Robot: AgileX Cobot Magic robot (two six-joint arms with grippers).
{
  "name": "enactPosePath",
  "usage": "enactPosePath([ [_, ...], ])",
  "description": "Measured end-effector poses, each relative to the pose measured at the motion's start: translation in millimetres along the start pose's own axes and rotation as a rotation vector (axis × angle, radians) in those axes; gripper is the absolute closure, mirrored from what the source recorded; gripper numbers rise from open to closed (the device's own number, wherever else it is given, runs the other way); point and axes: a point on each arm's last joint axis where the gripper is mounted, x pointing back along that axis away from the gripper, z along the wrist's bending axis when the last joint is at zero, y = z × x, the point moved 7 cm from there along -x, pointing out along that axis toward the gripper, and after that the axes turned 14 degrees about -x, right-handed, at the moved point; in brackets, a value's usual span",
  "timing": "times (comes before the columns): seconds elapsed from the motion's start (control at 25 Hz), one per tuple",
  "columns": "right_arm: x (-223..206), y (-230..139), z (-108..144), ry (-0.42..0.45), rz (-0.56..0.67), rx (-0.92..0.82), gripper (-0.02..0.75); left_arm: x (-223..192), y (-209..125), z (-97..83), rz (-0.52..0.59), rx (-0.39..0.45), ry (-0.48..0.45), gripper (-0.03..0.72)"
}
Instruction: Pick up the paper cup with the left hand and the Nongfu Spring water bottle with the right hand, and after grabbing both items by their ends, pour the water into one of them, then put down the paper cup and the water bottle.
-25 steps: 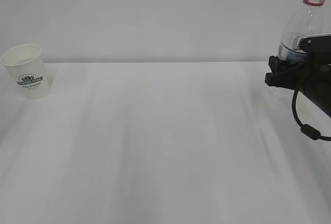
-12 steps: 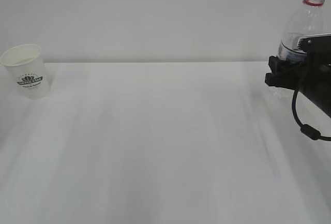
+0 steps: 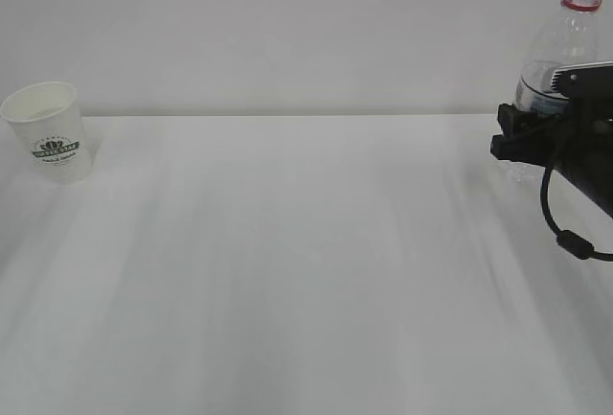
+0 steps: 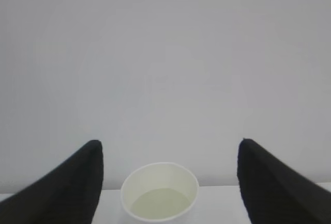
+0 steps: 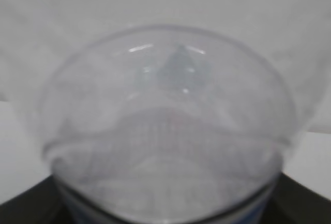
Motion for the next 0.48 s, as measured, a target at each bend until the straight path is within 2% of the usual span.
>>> enactPosePath([
  [0.48,-0.7,-1.0,-0.4,-0.002,0.001,-0.001,0.253,0.1,-0.3,-6.1,0.001,-0.023,-0.038,0.102],
])
